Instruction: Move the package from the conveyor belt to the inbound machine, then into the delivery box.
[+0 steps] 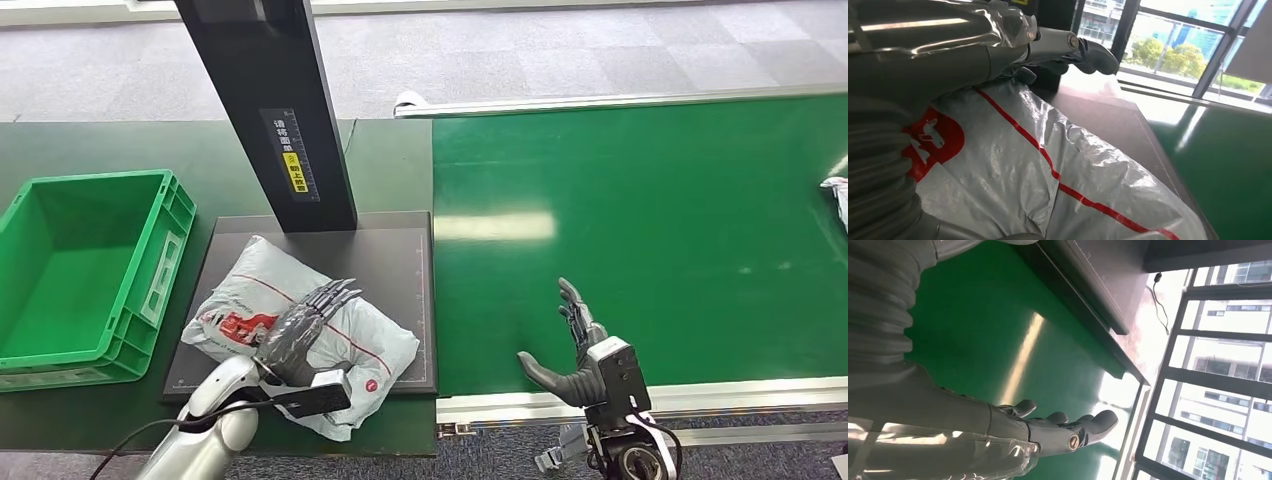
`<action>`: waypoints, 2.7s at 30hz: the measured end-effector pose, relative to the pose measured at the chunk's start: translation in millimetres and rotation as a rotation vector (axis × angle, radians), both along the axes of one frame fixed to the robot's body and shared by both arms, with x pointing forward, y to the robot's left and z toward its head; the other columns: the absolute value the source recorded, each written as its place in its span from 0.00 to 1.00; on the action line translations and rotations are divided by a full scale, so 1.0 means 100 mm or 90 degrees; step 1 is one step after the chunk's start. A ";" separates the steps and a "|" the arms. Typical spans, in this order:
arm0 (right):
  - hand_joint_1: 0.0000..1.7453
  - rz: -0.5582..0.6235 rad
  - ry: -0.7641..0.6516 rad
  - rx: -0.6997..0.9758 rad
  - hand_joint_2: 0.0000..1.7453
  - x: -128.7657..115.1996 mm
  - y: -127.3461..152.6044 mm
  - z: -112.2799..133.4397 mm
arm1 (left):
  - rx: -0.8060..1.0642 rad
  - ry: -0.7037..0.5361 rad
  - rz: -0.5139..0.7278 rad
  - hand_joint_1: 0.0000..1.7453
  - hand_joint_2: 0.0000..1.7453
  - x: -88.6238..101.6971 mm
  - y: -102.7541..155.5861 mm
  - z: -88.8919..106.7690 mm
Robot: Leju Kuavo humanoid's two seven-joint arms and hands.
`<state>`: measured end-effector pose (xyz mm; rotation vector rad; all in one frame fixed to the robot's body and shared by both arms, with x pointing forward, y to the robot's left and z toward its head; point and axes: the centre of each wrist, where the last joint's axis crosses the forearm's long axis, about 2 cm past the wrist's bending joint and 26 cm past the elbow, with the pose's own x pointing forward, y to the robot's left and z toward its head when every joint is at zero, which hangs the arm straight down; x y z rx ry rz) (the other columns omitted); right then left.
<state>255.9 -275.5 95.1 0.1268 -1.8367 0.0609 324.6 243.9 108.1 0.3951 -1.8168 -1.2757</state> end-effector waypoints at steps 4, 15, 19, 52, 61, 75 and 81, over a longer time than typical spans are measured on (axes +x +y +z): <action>0.00 -0.002 -0.007 -0.002 1.00 0.00 -0.01 0.03 | 0.027 0.009 -0.024 0.00 1.00 0.18 -0.06 0.01; 0.00 -0.003 -0.016 0.009 1.00 -0.01 -0.01 0.05 | 0.060 0.032 -0.051 0.95 1.00 0.36 -0.13 0.03; 0.00 -0.004 -0.018 0.014 1.00 -0.01 -0.01 0.05 | 0.033 0.050 -0.061 1.00 1.00 0.36 -0.17 -0.02; 0.00 -0.048 -0.043 0.038 1.00 -0.06 -0.09 0.12 | -0.022 -0.325 0.006 1.00 1.00 0.45 -0.01 0.98; 0.00 -0.058 -0.036 0.039 1.00 -0.08 -0.10 0.10 | 0.084 -0.556 0.172 1.00 1.00 0.71 0.59 2.10; 0.00 -0.061 -0.033 0.046 1.00 -0.12 -0.15 0.01 | 0.388 -0.418 0.494 1.00 1.00 1.31 2.24 2.36; 0.00 -0.052 -0.025 0.043 1.00 -0.12 -0.14 -0.03 | 0.454 -0.296 0.563 1.00 1.00 1.12 2.88 2.09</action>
